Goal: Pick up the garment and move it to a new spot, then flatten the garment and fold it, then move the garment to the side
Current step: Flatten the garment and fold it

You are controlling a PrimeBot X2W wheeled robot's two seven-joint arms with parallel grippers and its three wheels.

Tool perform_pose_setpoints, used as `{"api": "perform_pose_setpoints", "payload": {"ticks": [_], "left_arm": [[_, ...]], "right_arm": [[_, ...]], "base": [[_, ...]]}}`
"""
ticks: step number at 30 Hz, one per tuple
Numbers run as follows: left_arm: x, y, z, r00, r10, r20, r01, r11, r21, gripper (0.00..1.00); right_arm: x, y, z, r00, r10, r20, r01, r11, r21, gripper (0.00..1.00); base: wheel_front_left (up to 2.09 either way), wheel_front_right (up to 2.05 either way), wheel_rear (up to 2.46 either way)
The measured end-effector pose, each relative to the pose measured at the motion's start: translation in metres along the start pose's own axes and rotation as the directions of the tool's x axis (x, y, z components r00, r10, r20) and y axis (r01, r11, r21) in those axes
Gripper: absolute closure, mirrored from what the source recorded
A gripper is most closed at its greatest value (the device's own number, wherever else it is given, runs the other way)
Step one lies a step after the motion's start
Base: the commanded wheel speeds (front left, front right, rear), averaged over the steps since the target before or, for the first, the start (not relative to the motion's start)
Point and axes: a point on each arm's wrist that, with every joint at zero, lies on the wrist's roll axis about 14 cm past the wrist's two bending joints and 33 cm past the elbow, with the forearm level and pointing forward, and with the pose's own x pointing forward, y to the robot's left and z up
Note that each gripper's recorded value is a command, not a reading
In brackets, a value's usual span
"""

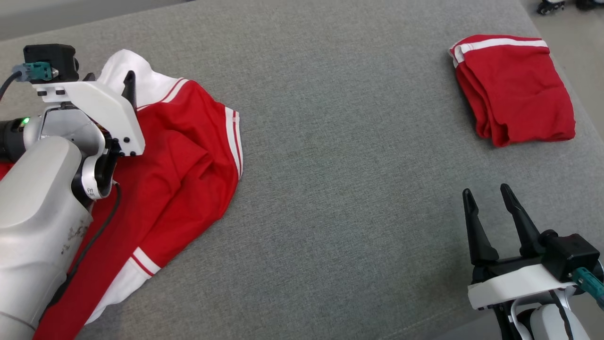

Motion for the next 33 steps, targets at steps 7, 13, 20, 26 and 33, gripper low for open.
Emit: {"api": "perform_pose_setpoints", "payload": {"ticks": [7, 13, 20, 26, 33], "left_arm": [[0.022, 0.010, -0.037, 0.990, 0.026, -0.141, -0.014, 0.996, 0.084, 0.75], [0.018, 0.010, -0.032, 0.993, 0.022, -0.114, -0.011, 0.995, 0.098, 1.00], [-0.003, -0.061, 0.021, 0.973, -0.180, 0.147, 0.152, 0.972, 0.181, 1.00], [-0.064, -0.156, -0.039, 0.910, -0.399, 0.108, 0.370, 0.903, 0.220, 1.00], [-0.127, -0.214, -0.103, 0.845, -0.534, 0.032, 0.515, 0.828, 0.220, 0.10]], "right_arm": [[-0.002, -0.009, -0.003, 1.000, -0.027, -0.015, 0.027, 1.000, -0.014, 0.00], [-0.002, -0.006, 0.003, 1.000, -0.018, 0.005, 0.018, 1.000, -0.007, 0.00], [-0.010, -0.009, 0.007, 0.999, -0.025, 0.024, 0.025, 1.000, 0.008, 0.00], [-0.023, -0.013, 0.011, 0.999, -0.037, 0.039, 0.036, 0.999, 0.018, 0.00], [-0.025, -0.006, 0.023, 0.997, -0.012, 0.083, 0.011, 1.000, 0.018, 0.00]], "base": [[0.00, 0.00, 0.00], [0.00, 0.00, 0.00], [0.00, 0.00, 0.00], [0.00, 0.00, 0.00], [0.00, 0.00, 0.00]]}}
